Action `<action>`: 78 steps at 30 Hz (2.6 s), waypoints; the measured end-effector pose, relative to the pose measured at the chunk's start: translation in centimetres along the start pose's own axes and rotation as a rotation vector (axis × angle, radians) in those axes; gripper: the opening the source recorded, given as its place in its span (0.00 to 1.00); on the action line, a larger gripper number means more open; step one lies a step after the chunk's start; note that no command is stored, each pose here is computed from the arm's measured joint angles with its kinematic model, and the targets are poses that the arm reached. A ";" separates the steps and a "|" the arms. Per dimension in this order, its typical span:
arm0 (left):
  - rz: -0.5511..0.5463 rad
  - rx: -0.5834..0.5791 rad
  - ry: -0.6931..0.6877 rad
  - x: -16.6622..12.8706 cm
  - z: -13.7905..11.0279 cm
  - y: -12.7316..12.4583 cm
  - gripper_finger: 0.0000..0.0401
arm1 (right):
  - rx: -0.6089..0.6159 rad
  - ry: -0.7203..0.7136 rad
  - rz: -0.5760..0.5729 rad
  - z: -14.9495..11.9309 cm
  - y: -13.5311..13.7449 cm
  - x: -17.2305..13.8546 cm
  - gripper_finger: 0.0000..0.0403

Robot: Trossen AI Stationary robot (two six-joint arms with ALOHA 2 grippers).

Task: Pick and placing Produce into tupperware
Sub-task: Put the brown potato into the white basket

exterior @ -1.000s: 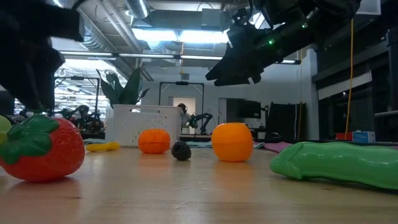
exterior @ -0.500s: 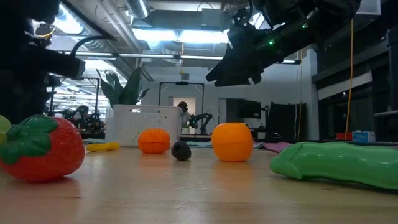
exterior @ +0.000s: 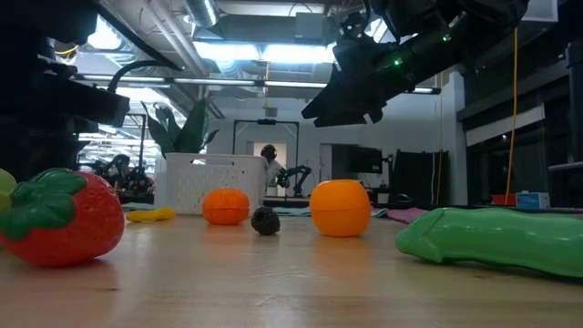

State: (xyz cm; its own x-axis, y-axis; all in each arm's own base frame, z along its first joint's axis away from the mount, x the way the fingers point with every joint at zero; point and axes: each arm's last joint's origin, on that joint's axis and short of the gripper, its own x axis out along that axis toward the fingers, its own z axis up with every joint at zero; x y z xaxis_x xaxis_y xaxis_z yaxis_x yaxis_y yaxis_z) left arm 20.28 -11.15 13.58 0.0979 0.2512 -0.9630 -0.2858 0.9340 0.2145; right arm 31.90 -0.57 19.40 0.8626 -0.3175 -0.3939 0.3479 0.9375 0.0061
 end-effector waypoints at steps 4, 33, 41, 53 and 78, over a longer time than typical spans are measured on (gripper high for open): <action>-0.001 -0.003 -0.002 0.0 0.0 0.0 0.62 | 0.000 0.000 0.000 0.0 0.0 0.0 0.66; -0.006 -0.044 -0.007 0.1 0.1 -0.1 0.47 | 0.001 0.000 0.000 0.0 0.0 0.0 0.66; 0.000 -0.043 -0.065 -1.2 0.0 0.8 0.47 | 0.000 -0.001 0.000 0.0 0.0 0.0 0.66; -0.098 -0.010 -0.308 -6.4 -0.5 3.8 0.47 | -0.005 0.013 -0.002 -0.1 0.0 0.0 0.66; -0.425 0.086 -1.006 -4.2 -4.2 7.2 0.47 | -0.036 0.033 0.056 -0.5 1.2 -0.4 0.66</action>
State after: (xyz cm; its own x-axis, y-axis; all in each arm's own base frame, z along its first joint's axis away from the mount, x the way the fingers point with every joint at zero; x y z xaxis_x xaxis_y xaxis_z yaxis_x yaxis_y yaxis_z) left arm 13.78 -6.60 18.51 0.9176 -0.0397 -0.3955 0.0194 0.9983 -0.0551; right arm 31.79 0.76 19.13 0.8678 -0.2598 -0.4235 0.2852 0.9585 -0.0035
